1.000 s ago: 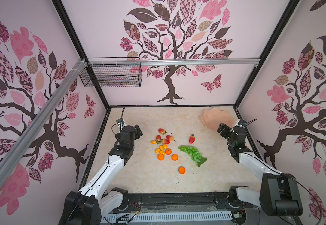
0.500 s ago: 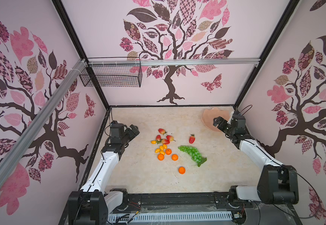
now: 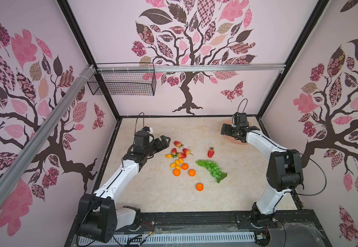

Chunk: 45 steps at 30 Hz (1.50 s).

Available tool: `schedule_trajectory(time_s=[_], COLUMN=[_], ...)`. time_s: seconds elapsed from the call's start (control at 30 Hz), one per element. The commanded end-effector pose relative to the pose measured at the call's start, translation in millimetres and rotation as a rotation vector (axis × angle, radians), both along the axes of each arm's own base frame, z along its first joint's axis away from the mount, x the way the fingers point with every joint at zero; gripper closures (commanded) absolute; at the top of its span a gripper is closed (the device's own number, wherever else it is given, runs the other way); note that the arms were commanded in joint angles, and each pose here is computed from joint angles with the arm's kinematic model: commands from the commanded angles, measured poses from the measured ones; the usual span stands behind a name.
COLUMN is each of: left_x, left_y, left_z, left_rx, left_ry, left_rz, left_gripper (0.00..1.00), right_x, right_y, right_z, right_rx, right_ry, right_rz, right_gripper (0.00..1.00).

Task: Arrange fruit in a fruit bowl
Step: Move the fruit bowl to the top-center of the table.

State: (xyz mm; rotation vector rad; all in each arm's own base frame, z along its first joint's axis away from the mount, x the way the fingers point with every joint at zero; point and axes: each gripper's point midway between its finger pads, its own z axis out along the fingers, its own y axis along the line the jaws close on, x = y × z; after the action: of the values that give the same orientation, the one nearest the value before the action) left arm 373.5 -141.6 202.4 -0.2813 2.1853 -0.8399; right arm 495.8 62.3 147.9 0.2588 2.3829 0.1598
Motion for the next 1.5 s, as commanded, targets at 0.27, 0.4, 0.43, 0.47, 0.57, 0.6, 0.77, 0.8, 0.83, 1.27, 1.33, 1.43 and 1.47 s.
schedule_trajectory(time_s=[0.27, 0.4, 0.43, 0.47, 0.57, 0.6, 0.77, 0.8, 0.83, 1.27, 1.33, 1.43, 1.47], left_x=[19, 21, 21, 21, 22, 22, 24, 24, 25, 27, 27, 28, 28], left_y=[-27, -32, -33, -34, -36, -37, -40, -41, -41, -41, -41, -41, -41], left_z=[16, 12, 12, 11, 9, 8, 4, 3, 2, -3, -3, -5, -5], left_rx=[-0.089, -0.113, -0.118, -0.122, -0.139, -0.146, -0.172, -0.174, -0.178, -0.205, -0.206, -0.205, -0.206], left_ry=[-0.013, 0.004, 0.007, 0.01, 0.021, 0.024, 0.045, 0.049, 0.053, 0.067, 0.066, 0.073, 0.075], left_rz=[-0.101, -0.121, -0.125, -0.127, -0.133, -0.135, -0.138, -0.137, -0.137, -0.137, -0.138, -0.137, -0.136], left_gripper=[0.02, 0.02, 0.02, 0.02, 0.02, 0.02, 0.02, 0.02, 0.02, 0.02, 0.02, 0.02, 0.02], right_x=[20, 29, 30, 32, 37, 39, 47, 48, 49, 56, 56, 62, 63], right_y=[7, 6, 7, 7, 9, 9, 13, 13, 14, 11, 10, 10, 10], right_z=[-43, -49, -52, -53, -57, -57, -64, -65, -67, -82, -85, -78, -78], right_rx=[-0.223, -0.284, -0.297, -0.312, -0.364, -0.388, -0.466, -0.474, -0.486, -0.57, -0.578, -0.584, -0.585], right_ry=[0.201, 0.23, 0.238, 0.244, 0.258, 0.261, 0.286, 0.291, 0.295, 0.33, 0.337, 0.316, 0.317], right_rz=[0.054, 0.049, 0.049, 0.048, 0.053, 0.054, 0.058, 0.058, 0.059, 0.051, 0.051, 0.044, 0.044], right_gripper=[0.18, 0.24, 0.25, 0.27, 0.31, 0.32, 0.38, 0.39, 0.41, 0.56, 0.58, 0.61, 0.63])
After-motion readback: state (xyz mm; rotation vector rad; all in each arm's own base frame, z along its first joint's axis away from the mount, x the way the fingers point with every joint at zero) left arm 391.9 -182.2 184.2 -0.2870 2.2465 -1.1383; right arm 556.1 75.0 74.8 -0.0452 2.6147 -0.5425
